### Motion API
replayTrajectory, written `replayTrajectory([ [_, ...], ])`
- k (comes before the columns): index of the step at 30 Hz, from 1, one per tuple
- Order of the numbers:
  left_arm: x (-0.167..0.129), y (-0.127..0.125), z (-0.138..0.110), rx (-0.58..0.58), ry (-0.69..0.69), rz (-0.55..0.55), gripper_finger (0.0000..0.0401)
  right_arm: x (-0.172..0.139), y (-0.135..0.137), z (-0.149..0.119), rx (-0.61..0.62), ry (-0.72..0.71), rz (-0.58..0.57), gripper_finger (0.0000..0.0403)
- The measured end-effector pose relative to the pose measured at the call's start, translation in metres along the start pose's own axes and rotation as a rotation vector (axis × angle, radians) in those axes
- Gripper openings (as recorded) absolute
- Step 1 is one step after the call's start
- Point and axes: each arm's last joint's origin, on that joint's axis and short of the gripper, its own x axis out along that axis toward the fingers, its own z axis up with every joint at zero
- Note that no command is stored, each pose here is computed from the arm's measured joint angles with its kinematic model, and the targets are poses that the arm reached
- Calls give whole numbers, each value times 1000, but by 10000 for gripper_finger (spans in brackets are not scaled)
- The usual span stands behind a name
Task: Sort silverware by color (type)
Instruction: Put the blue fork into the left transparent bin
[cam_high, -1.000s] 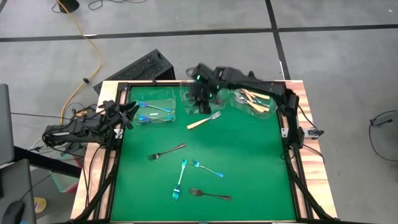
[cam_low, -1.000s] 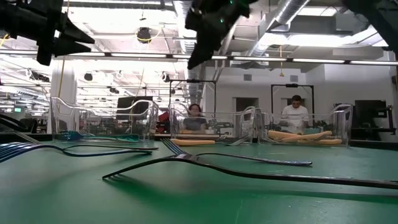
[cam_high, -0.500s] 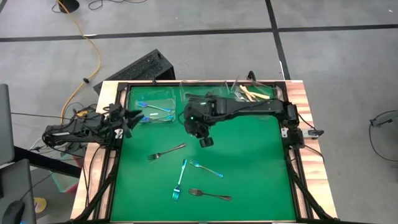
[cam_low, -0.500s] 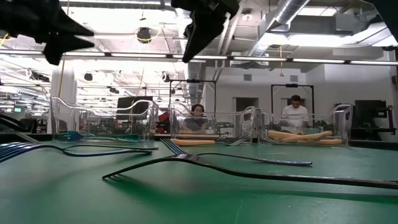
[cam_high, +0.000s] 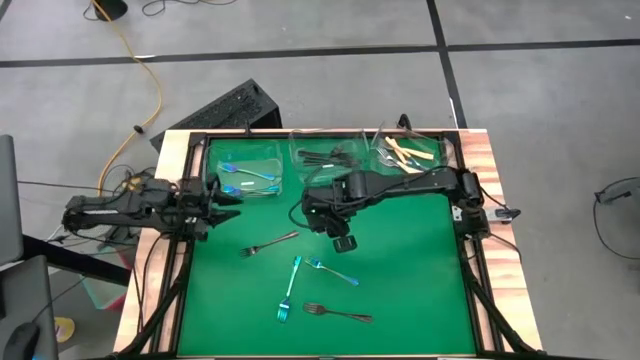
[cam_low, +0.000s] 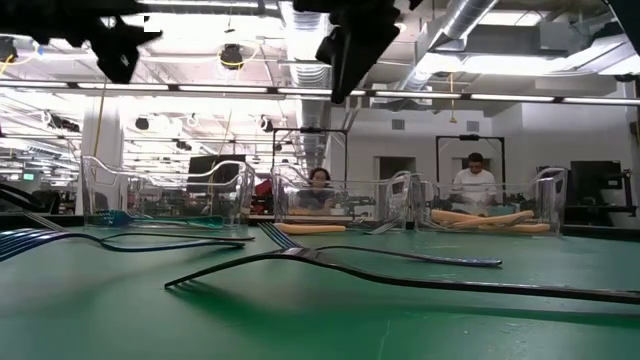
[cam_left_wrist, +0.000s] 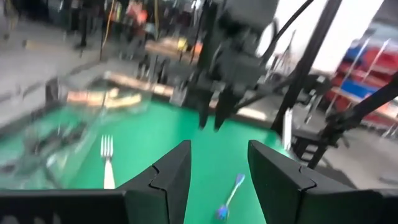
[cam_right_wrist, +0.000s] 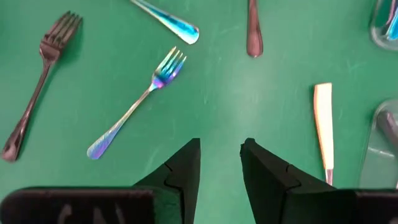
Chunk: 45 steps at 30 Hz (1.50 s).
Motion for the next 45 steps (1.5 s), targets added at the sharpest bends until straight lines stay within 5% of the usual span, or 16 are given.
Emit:
replayTrajectory([
  [11, 41, 9, -26, -146, 287, 169, 145, -2, 1, -19, 68, 190, 38, 136],
  [19, 55, 3, -42, -213, 460, 115, 145, -21, 5, -31, 74, 247, 50, 136],
  [25, 64, -19, -33, -170, 535, 64, 145, -57, 8, -40, 119, 162, 5, 136],
  [36, 71, -32, -40, -118, 662, 159, 145, -140, 19, -63, 125, -135, -76, 136],
  [45, 75, -30, -50, -89, 715, 238, 145, -177, 26, -82, 148, -254, -92, 137],
])
